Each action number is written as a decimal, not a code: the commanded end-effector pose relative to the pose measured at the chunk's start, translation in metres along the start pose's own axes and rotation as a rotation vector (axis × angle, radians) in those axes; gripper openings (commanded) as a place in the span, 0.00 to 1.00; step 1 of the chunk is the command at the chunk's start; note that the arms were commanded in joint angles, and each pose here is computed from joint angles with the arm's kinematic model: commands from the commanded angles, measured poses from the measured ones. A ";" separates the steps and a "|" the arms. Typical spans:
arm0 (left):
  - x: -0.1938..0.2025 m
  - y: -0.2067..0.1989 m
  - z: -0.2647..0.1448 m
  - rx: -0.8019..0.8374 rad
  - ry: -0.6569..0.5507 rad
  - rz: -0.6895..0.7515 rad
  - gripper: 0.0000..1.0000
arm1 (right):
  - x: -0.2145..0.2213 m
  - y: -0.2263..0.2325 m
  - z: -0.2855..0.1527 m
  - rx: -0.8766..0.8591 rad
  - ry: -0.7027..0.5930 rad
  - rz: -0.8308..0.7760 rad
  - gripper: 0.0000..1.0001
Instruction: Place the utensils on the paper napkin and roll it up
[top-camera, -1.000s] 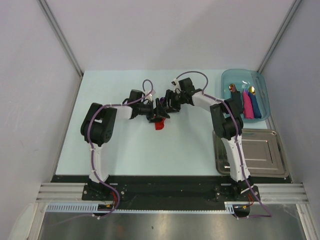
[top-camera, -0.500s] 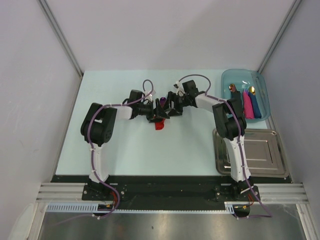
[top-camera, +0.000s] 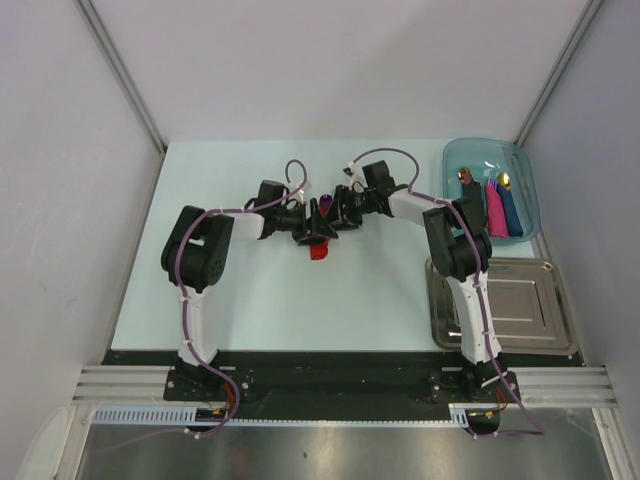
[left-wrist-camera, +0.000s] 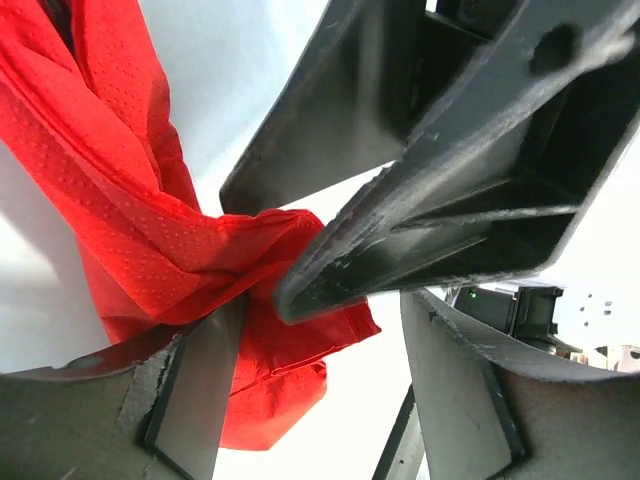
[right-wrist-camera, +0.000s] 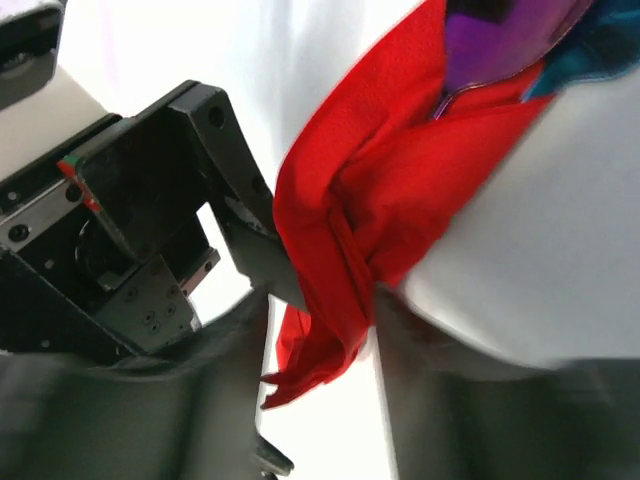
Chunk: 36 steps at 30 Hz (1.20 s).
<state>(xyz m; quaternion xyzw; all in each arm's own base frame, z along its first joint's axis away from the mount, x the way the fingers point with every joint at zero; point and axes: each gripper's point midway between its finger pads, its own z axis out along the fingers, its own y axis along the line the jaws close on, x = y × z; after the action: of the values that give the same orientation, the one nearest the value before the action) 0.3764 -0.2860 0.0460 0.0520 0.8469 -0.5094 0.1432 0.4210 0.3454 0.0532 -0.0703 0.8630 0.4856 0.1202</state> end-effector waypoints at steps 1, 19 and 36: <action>0.029 0.030 -0.002 -0.071 0.065 -0.084 0.68 | -0.001 -0.005 0.002 0.083 0.012 -0.105 0.36; -0.022 -0.032 -0.044 0.118 -0.128 -0.022 0.58 | 0.023 -0.066 0.009 0.252 0.086 -0.162 0.00; 0.009 0.005 -0.020 0.008 -0.017 -0.091 0.14 | 0.024 -0.066 0.004 0.254 0.068 -0.110 0.00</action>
<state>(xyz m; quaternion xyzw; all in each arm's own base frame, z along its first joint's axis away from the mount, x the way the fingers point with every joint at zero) 0.3721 -0.2646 0.0666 -0.0050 0.8292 -0.5395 0.1459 0.4178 0.3322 0.0199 -0.1408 0.8928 0.4040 0.1408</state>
